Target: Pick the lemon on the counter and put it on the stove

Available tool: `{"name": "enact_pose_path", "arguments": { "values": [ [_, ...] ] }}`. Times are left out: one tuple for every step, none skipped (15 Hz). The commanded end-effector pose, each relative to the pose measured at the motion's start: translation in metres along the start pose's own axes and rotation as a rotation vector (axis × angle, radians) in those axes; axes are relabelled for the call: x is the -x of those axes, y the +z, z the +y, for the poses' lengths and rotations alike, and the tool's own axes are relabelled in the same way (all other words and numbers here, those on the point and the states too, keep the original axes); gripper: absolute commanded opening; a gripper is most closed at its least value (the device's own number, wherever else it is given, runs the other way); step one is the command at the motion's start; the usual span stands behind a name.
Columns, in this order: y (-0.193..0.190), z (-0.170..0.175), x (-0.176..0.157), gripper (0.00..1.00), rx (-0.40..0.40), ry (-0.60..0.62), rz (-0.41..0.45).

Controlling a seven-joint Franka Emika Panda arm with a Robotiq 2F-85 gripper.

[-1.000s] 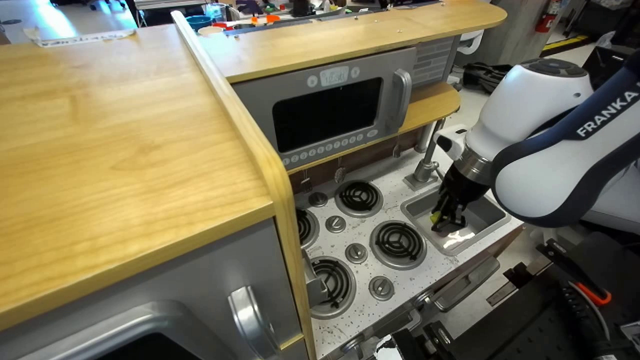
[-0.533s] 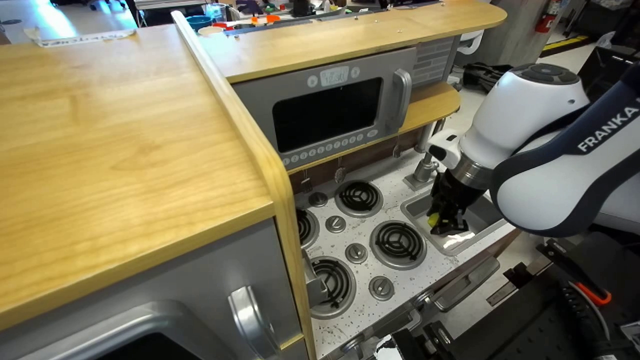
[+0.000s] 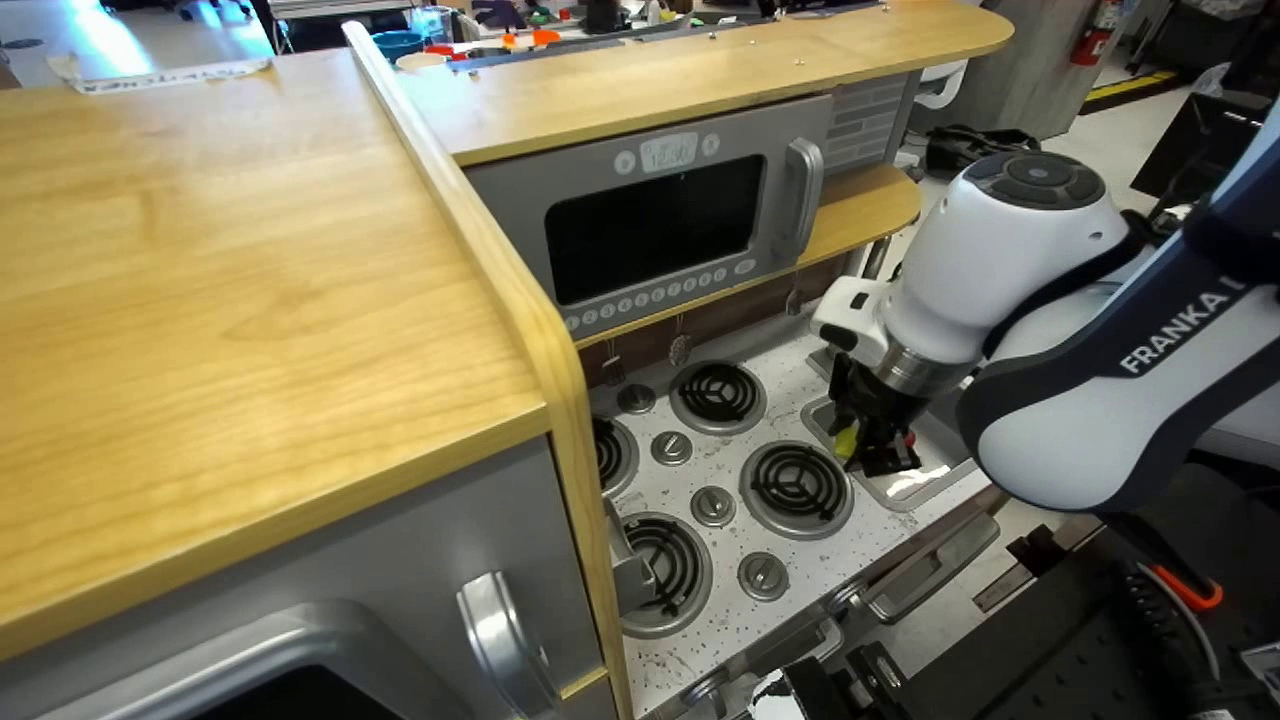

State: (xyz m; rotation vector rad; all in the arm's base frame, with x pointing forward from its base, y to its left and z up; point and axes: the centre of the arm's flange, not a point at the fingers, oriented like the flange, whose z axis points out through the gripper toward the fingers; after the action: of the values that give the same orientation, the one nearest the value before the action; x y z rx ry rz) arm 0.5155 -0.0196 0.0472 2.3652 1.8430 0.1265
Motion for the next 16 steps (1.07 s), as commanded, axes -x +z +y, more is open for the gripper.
{"name": "enact_pose_path", "arguments": {
  "values": [
    [0.021,-0.005,-0.013,0.19,0.023,-0.075,-0.01],
    [0.025,-0.005,-0.016,0.19,0.021,-0.081,-0.015],
    [0.027,-0.006,-0.018,0.19,0.02,-0.091,-0.018],
    [0.03,-0.005,-0.02,0.19,0.022,-0.095,-0.018],
    [0.032,-0.004,-0.023,0.19,0.016,-0.097,-0.027],
    [0.034,-0.003,-0.025,0.19,0.017,-0.101,-0.026],
    [0.035,-0.002,-0.027,0.19,0.013,-0.103,-0.03],
    [0.036,-0.001,-0.028,0.19,0.008,-0.09,-0.032],
    [0.038,0.0,-0.029,0.19,0.003,-0.079,-0.034],
    [0.039,0.0,-0.03,0.6,-0.01,-0.068,-0.039],
    [0.04,0.001,-0.03,0.7,-0.017,-0.058,-0.046],
    [0.041,0.001,-0.03,0.76,-0.022,-0.054,-0.049],
    [0.041,0.001,-0.03,0.84,-0.022,-0.049,-0.052],
    [0.041,0.002,-0.029,0.91,-0.021,-0.042,-0.053],
    [0.04,0.002,-0.029,0.98,-0.026,-0.033,-0.055],
    [0.04,0.004,-0.029,1.0,-0.028,-0.024,-0.058]
  ]
}}
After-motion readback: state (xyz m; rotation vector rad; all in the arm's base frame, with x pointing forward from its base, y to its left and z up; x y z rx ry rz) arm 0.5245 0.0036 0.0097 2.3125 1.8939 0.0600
